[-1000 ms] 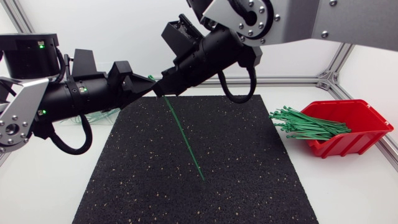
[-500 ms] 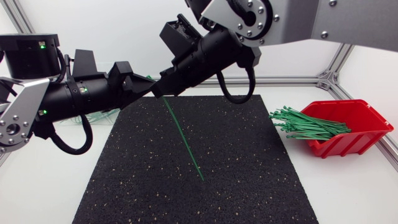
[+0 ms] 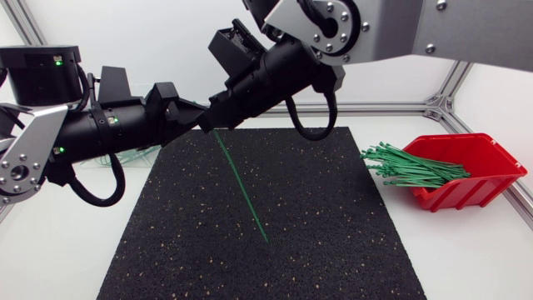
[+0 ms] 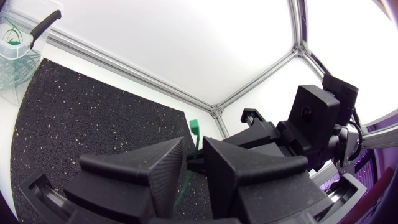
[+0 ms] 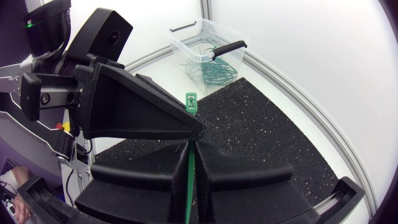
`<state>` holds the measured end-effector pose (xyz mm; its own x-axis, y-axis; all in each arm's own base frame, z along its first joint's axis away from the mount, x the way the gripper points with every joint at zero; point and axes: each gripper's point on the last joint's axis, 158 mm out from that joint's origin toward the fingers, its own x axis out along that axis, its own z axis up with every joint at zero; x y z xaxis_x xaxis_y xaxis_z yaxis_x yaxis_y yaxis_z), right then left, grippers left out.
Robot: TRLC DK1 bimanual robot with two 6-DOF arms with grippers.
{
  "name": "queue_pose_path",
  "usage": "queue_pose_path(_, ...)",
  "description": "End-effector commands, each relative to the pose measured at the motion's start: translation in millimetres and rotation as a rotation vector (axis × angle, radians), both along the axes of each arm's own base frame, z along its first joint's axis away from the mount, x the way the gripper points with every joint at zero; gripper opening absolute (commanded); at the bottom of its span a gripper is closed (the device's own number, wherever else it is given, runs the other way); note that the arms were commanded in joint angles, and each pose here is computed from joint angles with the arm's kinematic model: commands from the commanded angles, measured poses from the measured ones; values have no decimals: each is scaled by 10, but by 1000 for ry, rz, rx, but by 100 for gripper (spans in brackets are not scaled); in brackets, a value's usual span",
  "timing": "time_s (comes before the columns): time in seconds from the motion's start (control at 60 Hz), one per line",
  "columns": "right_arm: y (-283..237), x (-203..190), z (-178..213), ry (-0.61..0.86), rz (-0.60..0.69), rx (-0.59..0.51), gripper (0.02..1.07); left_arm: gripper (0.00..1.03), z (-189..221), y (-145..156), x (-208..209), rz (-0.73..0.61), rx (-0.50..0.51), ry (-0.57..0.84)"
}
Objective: Take a green cable tie from the red box, thread the tail through the head to close it, then place it in the transparent bin on the left.
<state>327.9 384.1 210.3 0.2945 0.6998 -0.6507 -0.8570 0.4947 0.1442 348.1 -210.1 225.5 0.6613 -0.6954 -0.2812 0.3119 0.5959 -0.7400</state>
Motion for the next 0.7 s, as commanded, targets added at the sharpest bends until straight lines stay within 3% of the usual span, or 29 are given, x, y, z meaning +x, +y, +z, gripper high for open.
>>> queue_pose_path(0.0,29,-33,-213,50,-7,-21,7,20,-33,-9,20,7,-13,16)
queue_pose_path(0.217,30,-32,-224,52,-8,-21,7,4,-30,10,16,19,-10,12)
queue_pose_path(0.683,33,-59,-238,48,4,-23,7,4,-15,-57,-24,-29,-25,4)
